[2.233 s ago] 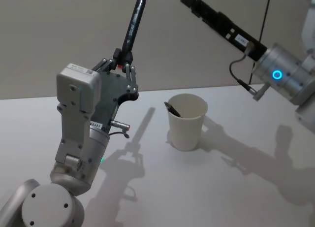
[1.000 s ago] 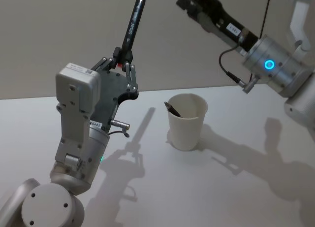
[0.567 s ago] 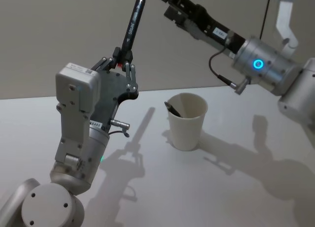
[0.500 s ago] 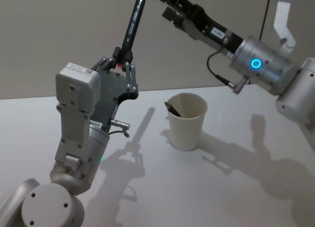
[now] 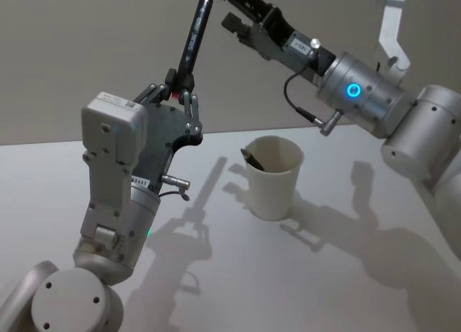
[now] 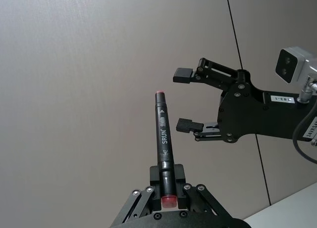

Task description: Place the pen into the pen holder.

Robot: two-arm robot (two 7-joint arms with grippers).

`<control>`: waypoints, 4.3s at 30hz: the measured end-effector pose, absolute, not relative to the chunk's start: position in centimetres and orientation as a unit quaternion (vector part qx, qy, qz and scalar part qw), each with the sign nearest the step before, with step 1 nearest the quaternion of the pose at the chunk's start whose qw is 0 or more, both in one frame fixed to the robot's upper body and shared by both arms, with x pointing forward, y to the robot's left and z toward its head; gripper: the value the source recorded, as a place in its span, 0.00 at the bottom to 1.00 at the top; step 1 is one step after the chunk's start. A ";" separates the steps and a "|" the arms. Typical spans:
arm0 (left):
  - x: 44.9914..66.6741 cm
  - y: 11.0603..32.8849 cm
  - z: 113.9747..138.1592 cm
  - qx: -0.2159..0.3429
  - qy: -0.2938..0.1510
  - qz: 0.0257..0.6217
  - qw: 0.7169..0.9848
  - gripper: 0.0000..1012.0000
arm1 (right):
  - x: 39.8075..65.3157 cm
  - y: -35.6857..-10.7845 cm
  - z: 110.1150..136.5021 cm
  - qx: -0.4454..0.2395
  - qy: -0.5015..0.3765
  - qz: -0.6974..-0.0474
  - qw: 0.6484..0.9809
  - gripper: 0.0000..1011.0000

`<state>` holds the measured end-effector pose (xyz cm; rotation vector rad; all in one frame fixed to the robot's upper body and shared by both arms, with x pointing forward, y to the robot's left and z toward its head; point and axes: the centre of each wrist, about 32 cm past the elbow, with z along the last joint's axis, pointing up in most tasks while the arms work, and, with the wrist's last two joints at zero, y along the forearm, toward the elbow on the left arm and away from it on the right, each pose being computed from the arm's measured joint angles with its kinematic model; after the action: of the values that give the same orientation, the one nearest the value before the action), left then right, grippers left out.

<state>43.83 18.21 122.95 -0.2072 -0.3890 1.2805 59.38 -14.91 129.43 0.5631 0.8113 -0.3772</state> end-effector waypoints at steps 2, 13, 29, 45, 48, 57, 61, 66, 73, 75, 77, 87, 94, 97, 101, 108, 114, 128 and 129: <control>43.8 18.2 122.9 -0.096 -0.180 0.592 0.779 0.16 | 59.4 -14.7 129.4 0.269 0.390 -0.179 0.862 0.99; 43.8 18.2 122.9 -0.096 -0.180 0.592 0.779 0.16 | 59.5 -13.0 128.9 0.270 0.404 -0.170 0.858 0.99; 43.8 18.2 122.9 -0.096 -0.180 0.592 0.779 0.16 | 60.1 -11.6 129.1 0.254 0.390 -0.169 0.869 0.99; 43.8 18.2 122.9 -0.096 -0.180 0.592 0.779 0.16 | 60.6 -10.7 129.3 0.255 0.381 -0.164 0.873 0.99; 43.8 18.2 122.9 -0.096 -0.180 0.592 0.779 0.16 | 60.6 -10.6 129.3 0.255 0.380 -0.164 0.874 0.99; 43.8 18.2 122.9 -0.096 -0.180 0.592 0.779 0.16 | 60.5 -11.0 129.3 0.258 0.379 -0.168 0.873 0.99; 43.8 18.2 122.9 -0.096 -0.180 0.592 0.779 0.16 | 60.4 -11.3 129.2 0.259 0.380 -0.171 0.872 0.99; 43.8 18.2 122.9 -0.096 -0.180 0.592 0.779 0.16 | 60.2 -11.6 129.0 0.260 0.382 -0.173 0.870 0.99; 43.8 18.2 122.9 -0.096 -0.180 0.592 0.779 0.16 | 60.1 -11.9 128.9 0.260 0.386 -0.172 0.868 0.99; 43.8 18.2 122.9 -0.096 -0.180 0.592 0.779 0.16 | 60.0 -11.9 128.8 0.260 0.387 -0.172 0.868 0.99; 43.8 18.2 122.9 -0.096 -0.180 0.592 0.779 0.16 | 60.0 -11.9 128.8 0.261 0.388 -0.172 0.867 0.99; 43.8 18.2 122.9 -0.096 -0.180 0.592 0.779 0.16 | 59.9 -12.0 128.7 0.261 0.389 -0.171 0.867 0.94; 43.8 18.2 122.9 -0.096 -0.180 0.592 0.779 0.16 | 59.9 -12.0 128.7 0.260 0.390 -0.171 0.867 0.76; 43.8 18.2 122.9 -0.096 -0.180 0.592 0.779 0.16 | 59.9 -12.1 128.7 0.260 0.390 -0.171 0.866 0.65; 43.8 18.2 122.9 -0.096 -0.180 0.592 0.779 0.16 | 59.9 -12.1 128.7 0.260 0.390 -0.171 0.866 0.53; 43.8 18.2 122.9 -0.096 -0.180 0.592 0.779 0.16 | 59.9 -12.1 128.7 0.260 0.391 -0.171 0.866 0.30; 43.8 18.2 122.9 -0.096 -0.180 0.592 0.779 0.16 | 59.9 -12.1 128.7 0.260 0.391 -0.171 0.866 0.17; 43.8 18.2 122.9 -0.096 -0.180 0.592 0.779 0.16 | 59.8 -12.1 128.7 0.261 0.391 -0.170 0.866 0.17; 43.8 18.2 122.9 -0.096 -0.180 0.592 0.779 0.16 | 59.8 -12.1 128.7 0.261 0.391 -0.170 0.866 0.17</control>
<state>43.83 18.21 122.95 -0.2073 -0.3891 1.2803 59.85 -12.10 128.67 0.5456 0.8184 -0.3569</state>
